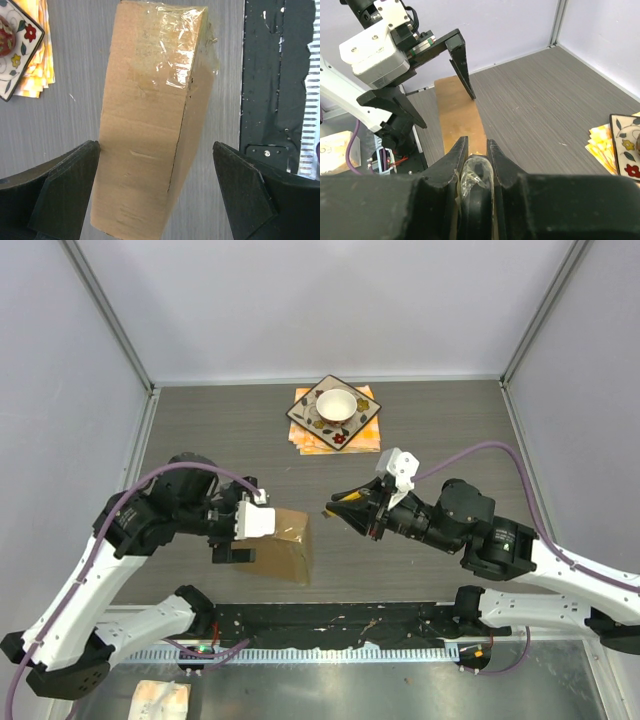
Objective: Unpack the express box
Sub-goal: Cut the express box at the center of the board.
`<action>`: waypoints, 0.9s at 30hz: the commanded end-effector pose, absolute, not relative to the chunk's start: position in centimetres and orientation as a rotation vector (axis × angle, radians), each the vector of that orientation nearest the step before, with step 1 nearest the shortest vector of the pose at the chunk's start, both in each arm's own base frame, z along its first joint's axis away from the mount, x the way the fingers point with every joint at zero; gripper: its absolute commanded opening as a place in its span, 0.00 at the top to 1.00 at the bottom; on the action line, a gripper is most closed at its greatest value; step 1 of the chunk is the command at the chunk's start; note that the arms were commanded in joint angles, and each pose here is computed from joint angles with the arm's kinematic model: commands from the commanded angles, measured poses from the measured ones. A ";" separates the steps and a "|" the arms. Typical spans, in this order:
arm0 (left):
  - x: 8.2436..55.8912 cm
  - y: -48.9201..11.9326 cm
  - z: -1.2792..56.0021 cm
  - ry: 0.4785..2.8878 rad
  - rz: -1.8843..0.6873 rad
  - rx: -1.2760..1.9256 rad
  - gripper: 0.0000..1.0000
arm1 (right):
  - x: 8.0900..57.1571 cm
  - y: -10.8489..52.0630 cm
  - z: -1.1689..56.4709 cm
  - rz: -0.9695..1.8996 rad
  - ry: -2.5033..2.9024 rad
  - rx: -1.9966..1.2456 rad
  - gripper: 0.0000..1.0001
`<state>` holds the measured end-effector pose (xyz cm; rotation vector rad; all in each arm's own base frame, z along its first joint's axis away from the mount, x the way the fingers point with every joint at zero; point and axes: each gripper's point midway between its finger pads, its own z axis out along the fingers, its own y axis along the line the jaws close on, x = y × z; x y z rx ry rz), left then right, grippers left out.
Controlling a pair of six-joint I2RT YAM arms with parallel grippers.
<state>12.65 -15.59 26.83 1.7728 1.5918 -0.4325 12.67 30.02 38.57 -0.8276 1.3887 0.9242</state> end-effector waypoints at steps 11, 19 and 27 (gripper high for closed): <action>14.8 -17.9 27.1 1.543 -0.452 1.822 0.00 | 12.0 30.0 35.5 0.961 1.424 -0.838 0.99; 12.7 -17.8 29.1 1.530 -0.517 1.820 0.00 | 12.5 30.4 34.2 0.938 1.432 -0.840 0.99; 12.0 -17.8 27.1 1.604 -0.556 1.877 0.00 | 12.2 30.8 34.1 0.969 1.432 -0.837 0.99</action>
